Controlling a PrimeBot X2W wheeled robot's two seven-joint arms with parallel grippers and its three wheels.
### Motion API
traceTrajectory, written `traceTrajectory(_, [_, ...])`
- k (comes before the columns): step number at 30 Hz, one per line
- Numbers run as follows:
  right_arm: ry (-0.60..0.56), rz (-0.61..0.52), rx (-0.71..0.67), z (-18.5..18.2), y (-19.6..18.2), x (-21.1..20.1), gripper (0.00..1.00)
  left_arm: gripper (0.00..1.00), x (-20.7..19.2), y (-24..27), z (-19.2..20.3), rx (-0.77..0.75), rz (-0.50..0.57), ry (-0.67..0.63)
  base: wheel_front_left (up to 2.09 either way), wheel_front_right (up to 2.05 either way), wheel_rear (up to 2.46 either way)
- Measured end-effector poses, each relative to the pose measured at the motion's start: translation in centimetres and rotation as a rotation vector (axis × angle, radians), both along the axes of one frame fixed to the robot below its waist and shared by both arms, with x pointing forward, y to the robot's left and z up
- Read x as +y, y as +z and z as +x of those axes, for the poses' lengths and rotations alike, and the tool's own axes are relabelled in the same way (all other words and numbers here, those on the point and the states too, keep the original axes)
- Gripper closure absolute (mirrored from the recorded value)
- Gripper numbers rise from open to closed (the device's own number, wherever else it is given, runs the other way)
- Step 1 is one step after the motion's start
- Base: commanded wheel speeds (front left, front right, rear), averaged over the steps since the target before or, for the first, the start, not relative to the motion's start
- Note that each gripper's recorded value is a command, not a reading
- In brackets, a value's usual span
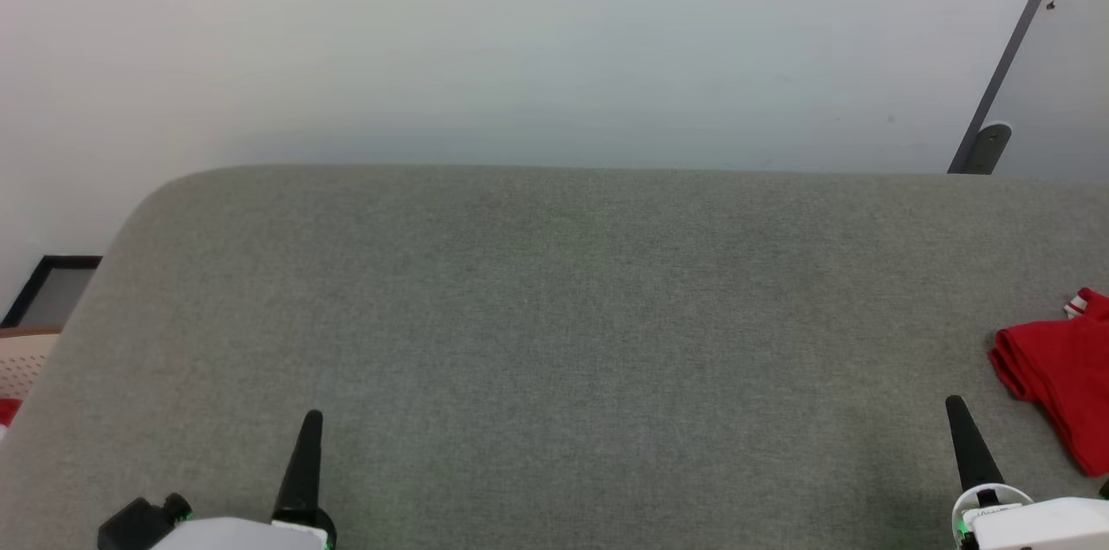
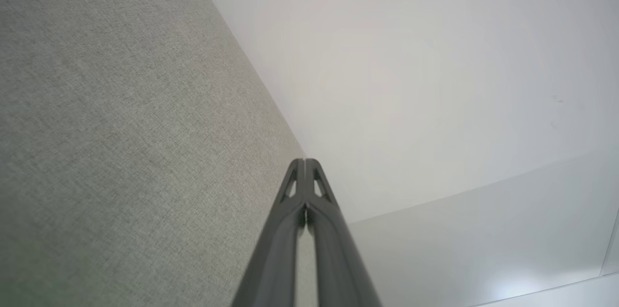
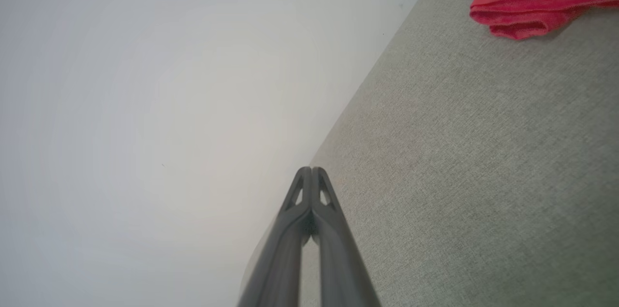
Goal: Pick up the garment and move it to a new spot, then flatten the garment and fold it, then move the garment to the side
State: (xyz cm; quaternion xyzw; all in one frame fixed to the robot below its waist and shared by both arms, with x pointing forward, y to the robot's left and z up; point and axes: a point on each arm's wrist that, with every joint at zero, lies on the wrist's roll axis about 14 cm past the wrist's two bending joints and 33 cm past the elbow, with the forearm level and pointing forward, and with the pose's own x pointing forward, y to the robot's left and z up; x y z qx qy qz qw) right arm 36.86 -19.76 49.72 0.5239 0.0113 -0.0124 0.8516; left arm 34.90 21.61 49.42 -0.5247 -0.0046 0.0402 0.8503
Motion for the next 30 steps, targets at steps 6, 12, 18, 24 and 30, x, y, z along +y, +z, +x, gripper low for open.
traceTrajectory(6, [0.0, 0.058, -0.001, 0.3, 0.1, 0.0, 1.0, 1.0, -0.2, 0.1, 0.5, -0.004, -0.058, -0.006, 0.0, 0.0, 0.0])
traceTrajectory(12, [-0.003, 0.111, -0.002, 0.4, 0.2, -0.1, 1.0, 1.0, -0.3, 0.3, 0.9, -0.009, -0.111, -0.012, 0.0, 0.0, 0.0])
traceTrajectory(18, [0.0, 0.16, 0.0, 0.6, 0.1, 0.0, 1.0, 1.0, -0.5, 0.3, 1.3, -0.01, -0.162, -0.018, 0.0, 0.0, 0.0])
traceTrajectory(24, [0.0, 0.214, -0.003, 0.8, 0.2, 0.0, 1.0, 1.0, -0.6, 0.4, 1.7, -0.014, -0.213, -0.024, 0.0, 0.0, 0.0])
traceTrajectory(30, [0.0, 0.271, -0.007, 1.1, 0.3, 0.0, 1.0, 1.0, -0.8, 0.6, 2.2, -0.021, -0.268, -0.031, 0.0, 0.0, 0.0])
